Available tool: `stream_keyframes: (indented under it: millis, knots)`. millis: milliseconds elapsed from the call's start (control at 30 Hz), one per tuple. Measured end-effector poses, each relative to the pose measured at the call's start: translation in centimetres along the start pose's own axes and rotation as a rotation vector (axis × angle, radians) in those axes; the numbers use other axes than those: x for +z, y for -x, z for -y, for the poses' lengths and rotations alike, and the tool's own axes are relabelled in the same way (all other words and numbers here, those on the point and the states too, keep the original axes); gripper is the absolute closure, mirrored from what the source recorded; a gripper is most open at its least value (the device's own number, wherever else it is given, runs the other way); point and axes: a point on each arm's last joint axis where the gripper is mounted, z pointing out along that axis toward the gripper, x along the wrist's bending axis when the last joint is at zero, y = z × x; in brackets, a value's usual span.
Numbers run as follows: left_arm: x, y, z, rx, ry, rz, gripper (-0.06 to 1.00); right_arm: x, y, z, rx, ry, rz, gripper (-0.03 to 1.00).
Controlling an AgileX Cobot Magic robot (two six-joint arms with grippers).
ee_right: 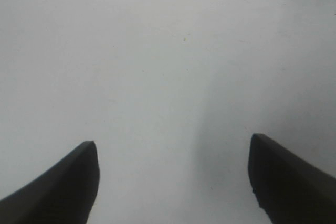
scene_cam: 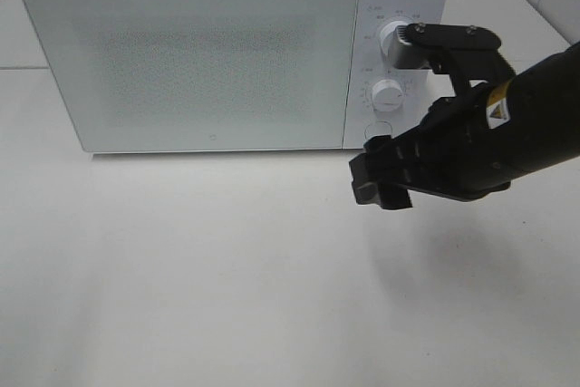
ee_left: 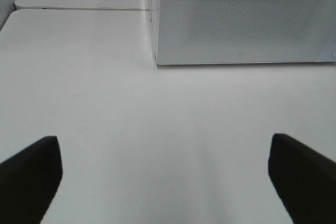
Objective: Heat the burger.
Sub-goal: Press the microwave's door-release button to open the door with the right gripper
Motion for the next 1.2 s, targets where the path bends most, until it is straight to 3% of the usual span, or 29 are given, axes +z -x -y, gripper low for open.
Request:
stream_keyframes:
  millis: [200, 700, 1067, 1133, 1200]
  knots:
    - [0.0, 0.0, 0.0, 0.000, 0.000, 0.000, -0.05, -4.2, 0.4, 0.4, -0.106, -0.032, 0.034, 0.20]
    - [0.0, 0.0, 0.0, 0.000, 0.000, 0.000, -0.05, -12.5, 1.5, 3.6, -0.124, -0.074, 0.057, 0.20]
    - [0.0, 0.0, 0.0, 0.000, 0.000, 0.000, -0.05, -17.4, 3.1, 8.9, -0.152, 0.063, 0.028, 0.20]
    - [0.0, 0.0, 0.0, 0.000, 0.000, 0.000, -0.05, -18.8, 3.7, 10.7, -0.160, 0.162, 0.011, 0.20]
    - [0.0, 0.0, 0.0, 0.000, 0.000, 0.000, -0.05, -18.9, 3.9, 11.1, -0.156, 0.177, 0.012, 0.20]
